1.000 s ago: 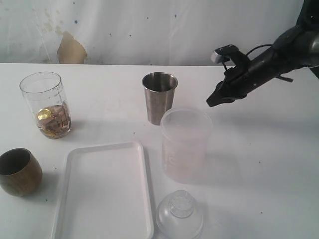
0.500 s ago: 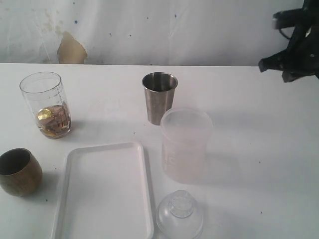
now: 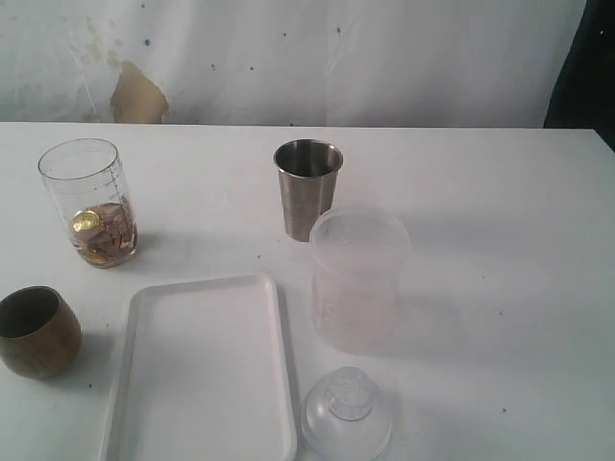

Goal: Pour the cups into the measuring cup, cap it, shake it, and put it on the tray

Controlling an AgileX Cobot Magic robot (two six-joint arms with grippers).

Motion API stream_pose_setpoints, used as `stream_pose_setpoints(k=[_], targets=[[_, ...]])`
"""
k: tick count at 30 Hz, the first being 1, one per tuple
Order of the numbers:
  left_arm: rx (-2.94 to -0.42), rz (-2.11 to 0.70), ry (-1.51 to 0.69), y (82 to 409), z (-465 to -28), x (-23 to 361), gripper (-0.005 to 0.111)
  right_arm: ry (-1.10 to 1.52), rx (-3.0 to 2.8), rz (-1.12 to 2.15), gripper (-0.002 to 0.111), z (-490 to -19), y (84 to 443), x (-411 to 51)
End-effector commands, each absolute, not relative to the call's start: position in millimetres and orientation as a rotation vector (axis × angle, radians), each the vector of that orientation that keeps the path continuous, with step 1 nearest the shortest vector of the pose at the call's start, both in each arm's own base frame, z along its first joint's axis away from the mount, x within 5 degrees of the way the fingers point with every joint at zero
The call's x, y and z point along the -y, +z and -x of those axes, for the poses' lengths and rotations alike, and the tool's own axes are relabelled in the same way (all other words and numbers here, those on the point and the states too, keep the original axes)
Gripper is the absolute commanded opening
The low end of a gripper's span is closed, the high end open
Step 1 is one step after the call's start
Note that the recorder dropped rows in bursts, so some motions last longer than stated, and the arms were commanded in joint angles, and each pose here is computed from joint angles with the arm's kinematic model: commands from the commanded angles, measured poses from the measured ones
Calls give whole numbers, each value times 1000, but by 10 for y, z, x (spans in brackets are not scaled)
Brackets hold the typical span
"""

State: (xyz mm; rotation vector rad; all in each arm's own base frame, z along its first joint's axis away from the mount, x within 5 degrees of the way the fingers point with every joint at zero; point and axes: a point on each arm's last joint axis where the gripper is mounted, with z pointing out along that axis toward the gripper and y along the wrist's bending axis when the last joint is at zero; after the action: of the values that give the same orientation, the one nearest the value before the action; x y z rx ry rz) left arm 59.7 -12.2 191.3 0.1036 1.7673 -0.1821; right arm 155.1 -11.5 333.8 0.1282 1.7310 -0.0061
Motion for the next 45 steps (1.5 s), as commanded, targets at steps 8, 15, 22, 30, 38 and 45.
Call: stream_pose_setpoints(k=[8, 15, 22, 30, 38, 45], targets=[[-1756, -110, -181, 1907, -596, 123, 0, 168, -1342, -231, 0, -476, 2646, 34], [-1754, -110, -181, 1909, -596, 123, 0, 160, -1469, -179, 0, -561, 2137, 13], [-1754, -110, -181, 1909, -596, 123, 0, 100, -1610, -57, 0, -564, 2017, -14], [-1754, -110, -181, 1909, -596, 123, 0, 150, -1604, -32, 0, -563, 2024, -41], [-1754, -110, -181, 1909, -596, 123, 0, 141, -1709, -33, 0, -555, 1929, -39], [-1607, 191, -451, 2048, -613, 113, 0, 140, -1724, -34, 0, -553, 1915, -38]])
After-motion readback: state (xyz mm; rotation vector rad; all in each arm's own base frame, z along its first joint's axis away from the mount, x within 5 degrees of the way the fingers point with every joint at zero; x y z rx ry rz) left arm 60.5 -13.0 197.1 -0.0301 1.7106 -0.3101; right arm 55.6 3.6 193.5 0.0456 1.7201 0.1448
